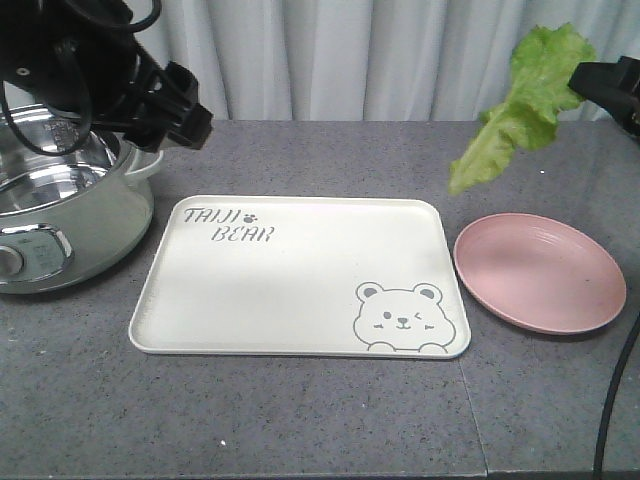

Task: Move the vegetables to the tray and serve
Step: 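Carry the leaf with the right gripper and lower it onto the pink plate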

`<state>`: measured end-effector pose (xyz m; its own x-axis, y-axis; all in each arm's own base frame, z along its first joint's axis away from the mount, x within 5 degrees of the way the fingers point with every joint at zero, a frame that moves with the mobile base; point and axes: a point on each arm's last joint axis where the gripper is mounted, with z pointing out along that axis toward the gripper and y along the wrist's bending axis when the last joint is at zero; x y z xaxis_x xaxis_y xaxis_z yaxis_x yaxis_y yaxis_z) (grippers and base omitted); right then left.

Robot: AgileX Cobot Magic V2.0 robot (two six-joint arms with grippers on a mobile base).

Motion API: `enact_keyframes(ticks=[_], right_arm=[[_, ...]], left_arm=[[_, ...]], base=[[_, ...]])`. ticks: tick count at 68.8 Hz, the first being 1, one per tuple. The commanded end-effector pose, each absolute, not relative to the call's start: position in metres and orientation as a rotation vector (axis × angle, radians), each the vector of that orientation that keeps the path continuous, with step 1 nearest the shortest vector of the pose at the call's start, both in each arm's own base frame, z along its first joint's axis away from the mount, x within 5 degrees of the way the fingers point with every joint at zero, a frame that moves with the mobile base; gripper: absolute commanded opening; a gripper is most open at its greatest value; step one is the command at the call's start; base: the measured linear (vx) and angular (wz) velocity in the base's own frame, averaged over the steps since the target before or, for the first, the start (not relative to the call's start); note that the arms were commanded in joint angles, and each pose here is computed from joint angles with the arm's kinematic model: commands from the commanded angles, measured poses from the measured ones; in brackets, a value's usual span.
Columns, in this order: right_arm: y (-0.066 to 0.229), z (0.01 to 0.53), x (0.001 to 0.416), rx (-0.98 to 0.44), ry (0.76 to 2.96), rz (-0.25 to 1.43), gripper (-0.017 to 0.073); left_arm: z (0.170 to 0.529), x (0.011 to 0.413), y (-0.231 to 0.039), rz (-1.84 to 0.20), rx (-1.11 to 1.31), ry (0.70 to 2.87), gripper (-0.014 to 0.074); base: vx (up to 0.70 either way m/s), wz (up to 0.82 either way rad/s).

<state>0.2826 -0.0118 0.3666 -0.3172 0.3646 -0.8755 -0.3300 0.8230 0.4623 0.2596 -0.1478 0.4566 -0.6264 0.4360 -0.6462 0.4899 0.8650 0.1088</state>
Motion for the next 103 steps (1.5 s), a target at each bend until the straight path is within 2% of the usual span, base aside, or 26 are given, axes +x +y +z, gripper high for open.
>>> enact_keyframes(ticks=[1, 28, 45, 57, 67, 91, 103], right_arm=[[-0.016, 0.372, 0.285, 0.012, 1.751, 0.710, -0.0006], [-0.033, 0.293, 0.333, 0.075, 2.018, 0.664, -0.0006], [-0.041, 0.262, 0.343, 0.143, 2.146, 0.617, -0.0004], [-0.046, 0.249, 0.341, 0.111, 2.250, 0.524, 0.0020], [-0.052, 0.245, 0.340, 0.108, 2.298, 0.409, 0.0101], [-0.061, 0.245, 0.343, 0.142, 2.271, 0.298, 0.0410], [-0.063, 0.245, 0.343, 0.125, 2.273, 0.258, 0.0443]], left_arm=[[0.474, 0.251, -0.137, -0.070, 0.583, 2.275, 0.0507], [0.474, 0.251, -0.137, -0.069, 0.578, 2.276, 0.0503], [0.474, 0.251, -0.137, -0.069, 0.578, 2.276, 0.0503], [0.474, 0.251, -0.137, -0.069, 0.578, 2.276, 0.0503], [0.474, 0.251, -0.137, -0.069, 0.578, 2.276, 0.0503], [0.474, 0.251, -0.137, -0.069, 0.578, 2.276, 0.0503], [0.474, 0.251, -0.137, -0.069, 0.578, 2.276, 0.0503]], base=[[0.00, 0.00], [0.00, 0.00], [0.00, 0.00], [0.00, 0.00], [0.00, 0.00], [0.00, 0.00], [0.00, 0.00]])
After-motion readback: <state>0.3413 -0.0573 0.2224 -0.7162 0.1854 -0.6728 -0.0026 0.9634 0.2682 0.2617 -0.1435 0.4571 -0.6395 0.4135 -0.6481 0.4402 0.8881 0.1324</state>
